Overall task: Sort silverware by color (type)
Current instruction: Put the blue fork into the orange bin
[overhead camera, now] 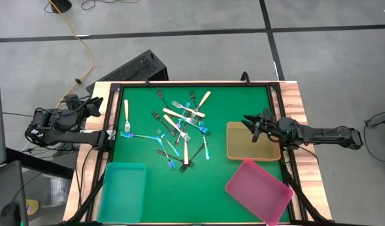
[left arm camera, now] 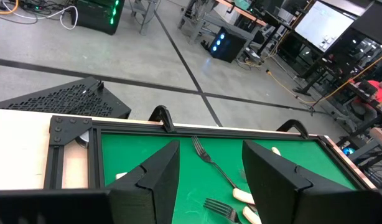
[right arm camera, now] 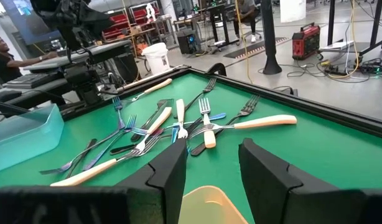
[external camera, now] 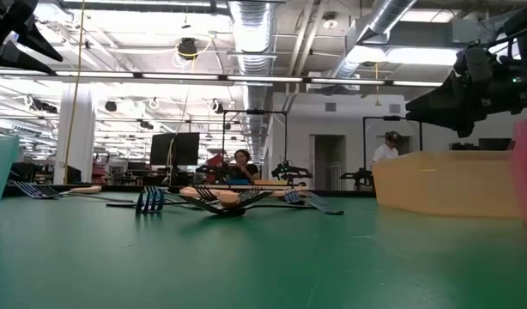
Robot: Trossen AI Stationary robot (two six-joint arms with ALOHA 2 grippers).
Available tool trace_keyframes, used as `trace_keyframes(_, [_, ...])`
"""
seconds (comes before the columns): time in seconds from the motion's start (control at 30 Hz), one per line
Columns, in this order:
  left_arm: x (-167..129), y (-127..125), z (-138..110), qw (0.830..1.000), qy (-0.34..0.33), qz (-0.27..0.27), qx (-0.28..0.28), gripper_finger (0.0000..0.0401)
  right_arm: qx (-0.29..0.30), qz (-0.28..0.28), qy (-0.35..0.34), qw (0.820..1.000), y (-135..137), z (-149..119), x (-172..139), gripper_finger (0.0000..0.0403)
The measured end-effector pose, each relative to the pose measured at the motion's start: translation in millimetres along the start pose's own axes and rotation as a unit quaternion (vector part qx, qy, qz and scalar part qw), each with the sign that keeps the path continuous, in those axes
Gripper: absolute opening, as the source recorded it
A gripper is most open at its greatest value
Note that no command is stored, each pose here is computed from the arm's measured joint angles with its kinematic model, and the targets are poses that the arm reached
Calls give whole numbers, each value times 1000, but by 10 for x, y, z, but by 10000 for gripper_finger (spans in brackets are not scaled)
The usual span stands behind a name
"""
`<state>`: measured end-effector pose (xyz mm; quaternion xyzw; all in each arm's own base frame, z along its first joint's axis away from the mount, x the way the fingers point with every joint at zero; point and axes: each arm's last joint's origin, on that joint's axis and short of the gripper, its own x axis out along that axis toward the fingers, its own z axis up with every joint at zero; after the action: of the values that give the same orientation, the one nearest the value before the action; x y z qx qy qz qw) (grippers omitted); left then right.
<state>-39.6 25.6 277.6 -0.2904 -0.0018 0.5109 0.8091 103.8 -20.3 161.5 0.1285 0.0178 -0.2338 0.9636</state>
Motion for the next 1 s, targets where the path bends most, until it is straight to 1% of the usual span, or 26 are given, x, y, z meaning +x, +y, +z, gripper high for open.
trace_keyframes(0.17, [0,1,0,1000,0,0,0,158,2,1,-3,1000,2,7,0,169])
trace_keyframes(0.27, [0,0,0,1000,0,0,0,158,11,-8,-26,1000,-1,48,1,169])
trace_keyframes(0.37, [0,0,0,1000,0,0,0,158,49,-1,-59,997,8,118,-3,169])
trace_keyframes(0.43, [0,0,0,1000,0,0,0,158,72,3,-68,995,13,136,-6,169])
trace_keyframes(0.53, [0,0,0,1000,0,0,0,158,78,5,-80,994,16,161,-9,169])
trace_keyframes(0.6, [0,0,0,1000,0,0,0,158,71,-12,-96,993,2,186,-11,169])
trace_keyframes(0.67, [0,0,0,1000,0,0,0,158,78,-33,-102,991,-17,190,-9,169])
trace_keyframes(0.77, [0,0,0,1000,0,0,0,158,98,-36,-107,989,-29,197,-7,169])
trace_keyframes(0.87, [0,0,0,1000,0,0,0,158,108,-31,-109,988,-30,203,-7,169])
trace_keyframes(1.0, [0,0,0,1000,0,0,0,158,118,-18,-135,984,-13,266,-21,169])
